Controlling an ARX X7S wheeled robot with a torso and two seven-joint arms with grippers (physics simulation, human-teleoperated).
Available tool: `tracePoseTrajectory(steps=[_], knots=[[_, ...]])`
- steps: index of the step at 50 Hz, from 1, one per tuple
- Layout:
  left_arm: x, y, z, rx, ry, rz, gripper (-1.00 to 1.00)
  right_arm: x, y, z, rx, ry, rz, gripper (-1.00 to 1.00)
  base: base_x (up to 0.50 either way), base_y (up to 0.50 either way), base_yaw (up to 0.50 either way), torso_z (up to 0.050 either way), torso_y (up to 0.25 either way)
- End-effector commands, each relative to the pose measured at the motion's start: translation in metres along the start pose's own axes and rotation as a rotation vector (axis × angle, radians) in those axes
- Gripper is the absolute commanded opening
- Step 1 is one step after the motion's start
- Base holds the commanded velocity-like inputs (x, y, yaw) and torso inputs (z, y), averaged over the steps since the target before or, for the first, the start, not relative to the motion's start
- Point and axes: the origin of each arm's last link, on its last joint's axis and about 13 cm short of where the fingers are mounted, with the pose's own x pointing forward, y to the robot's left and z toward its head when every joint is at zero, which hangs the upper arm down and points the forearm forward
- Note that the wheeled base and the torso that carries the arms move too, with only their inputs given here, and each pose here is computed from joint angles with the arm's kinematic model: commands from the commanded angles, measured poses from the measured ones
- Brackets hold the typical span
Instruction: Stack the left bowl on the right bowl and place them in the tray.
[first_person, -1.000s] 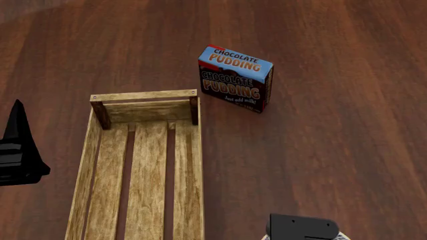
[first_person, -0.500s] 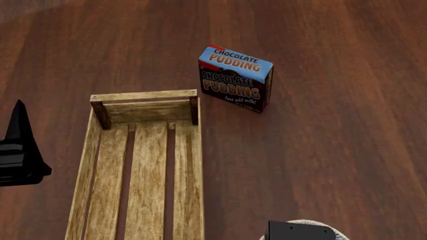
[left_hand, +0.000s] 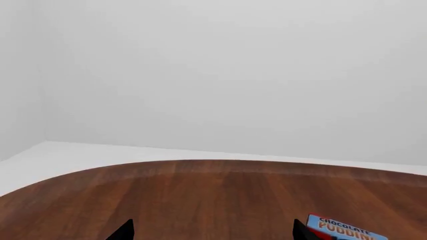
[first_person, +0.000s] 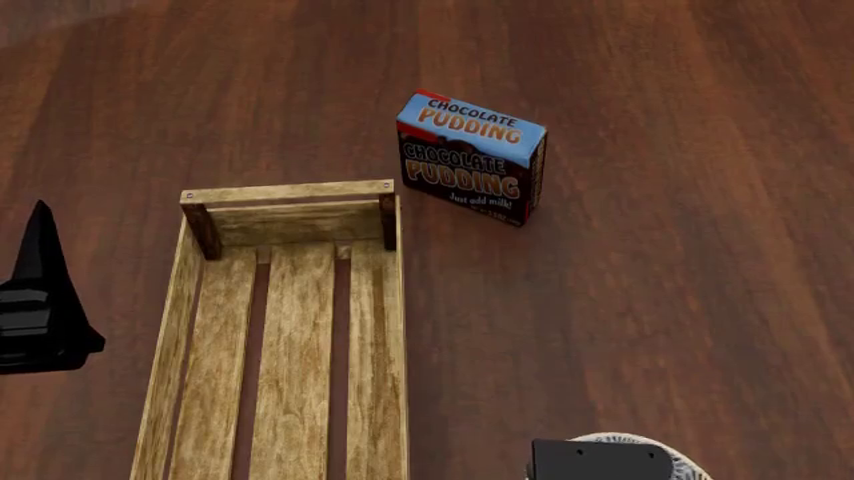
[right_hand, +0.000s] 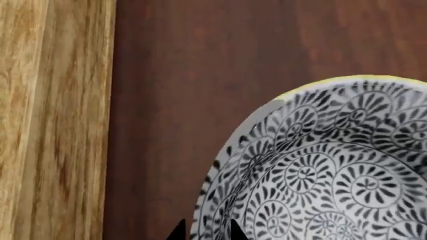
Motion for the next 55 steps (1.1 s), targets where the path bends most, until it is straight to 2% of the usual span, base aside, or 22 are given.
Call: tracePoseTrajectory(steps=[1, 18, 33, 37, 42, 55], knots=[[0.0, 0.0, 0.001, -0.002, -0.002, 0.0, 1.0, -0.018, 0.004, 0.014, -0.004, -0.057, 0.01, -1.0, 0.0, 0.0, 0.0, 0.0, 0.0], [0.0, 0.001, 0.002, -0.007, -0.006, 0.005, 1.0, -0.05, 0.006, 0.038, -0.043, -0.166, -0.002, -1.0, 0.0, 0.0, 0.0, 0.0, 0.0], [-0.001, 0.001, 0.002, -0.008, -0.006, 0.002, 1.0, -0.068, 0.006, 0.053, -0.066, -0.227, -0.03, -1.0, 0.0, 0.0, 0.0, 0.0, 0.0], [-0.001, 0.001, 0.003, -0.01, -0.006, 0.003, 1.0, -0.073, 0.005, 0.058, -0.118, -0.243, -0.038, -1.0, 0.0, 0.0, 0.0, 0.0, 0.0], [-0.001, 0.001, 0.003, -0.01, -0.005, 0.001, 1.0, -0.082, 0.002, 0.067, -0.158, -0.272, -0.056, -1.0, 0.0, 0.0, 0.0, 0.0, 0.0], [-0.001, 0.001, 0.003, -0.012, -0.007, -0.006, 1.0, -0.098, -0.011, 0.087, -0.183, -0.296, -0.118, -1.0, 0.0, 0.0, 0.0, 0.0, 0.0]])
